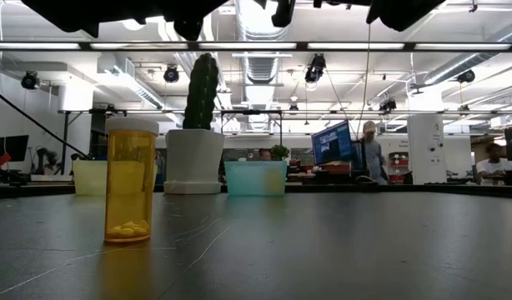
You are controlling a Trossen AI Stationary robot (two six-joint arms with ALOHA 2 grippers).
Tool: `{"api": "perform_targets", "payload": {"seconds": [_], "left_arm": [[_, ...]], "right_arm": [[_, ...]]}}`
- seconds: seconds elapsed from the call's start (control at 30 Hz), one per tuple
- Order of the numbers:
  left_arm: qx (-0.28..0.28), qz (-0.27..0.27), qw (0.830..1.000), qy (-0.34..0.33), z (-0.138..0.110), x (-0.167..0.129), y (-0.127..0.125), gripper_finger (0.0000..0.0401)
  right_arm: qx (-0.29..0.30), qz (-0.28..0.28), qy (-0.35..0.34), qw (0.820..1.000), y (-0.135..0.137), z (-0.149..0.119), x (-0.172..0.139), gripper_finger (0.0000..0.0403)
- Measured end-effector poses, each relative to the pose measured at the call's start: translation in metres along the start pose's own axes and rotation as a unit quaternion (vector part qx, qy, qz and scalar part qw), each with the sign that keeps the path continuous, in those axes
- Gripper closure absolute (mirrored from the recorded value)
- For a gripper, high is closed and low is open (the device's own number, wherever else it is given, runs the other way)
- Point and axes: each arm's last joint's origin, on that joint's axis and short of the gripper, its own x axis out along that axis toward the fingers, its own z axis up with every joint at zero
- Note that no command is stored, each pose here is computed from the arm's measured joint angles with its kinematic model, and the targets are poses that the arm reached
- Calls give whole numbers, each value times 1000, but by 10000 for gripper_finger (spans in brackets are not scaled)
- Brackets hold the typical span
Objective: Pick and place medicine bottles into bin by pill shape (circle, oval)
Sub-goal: Put the blue capsule bottle into the blue bin
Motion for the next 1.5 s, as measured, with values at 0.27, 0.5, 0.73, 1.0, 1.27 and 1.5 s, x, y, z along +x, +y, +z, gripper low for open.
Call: {"api": "perform_targets", "payload": {"seconds": [0.27, 0.5, 0.73, 1.0, 1.27, 1.5], "left_arm": [[-1, 2, 1000, 10, -2, 0, 0, 326], [-1, 6, 1000, 15, -3, 0, 2, 325], [2, 21, 999, 32, -5, -1, 7, 324], [14, 23, 999, 41, -6, -2, 8, 324], [24, 29, 998, 59, -9, -3, 12, 324], [58, 56, 991, 110, -18, -5, 18, 324]], "right_arm": [[5, 0, 3, 1000, 0, -1, 0, 263], [-3, -2, 4, 1000, 0, -1, 0, 257], [1, -23, 49, 999, -4, 4, -3, 257], [7, -22, 89, 996, -8, 14, -10, 257], [14, -26, 145, 989, -16, 31, -23, 257], [14, -25, 159, 987, -23, 53, -35, 264]]}}
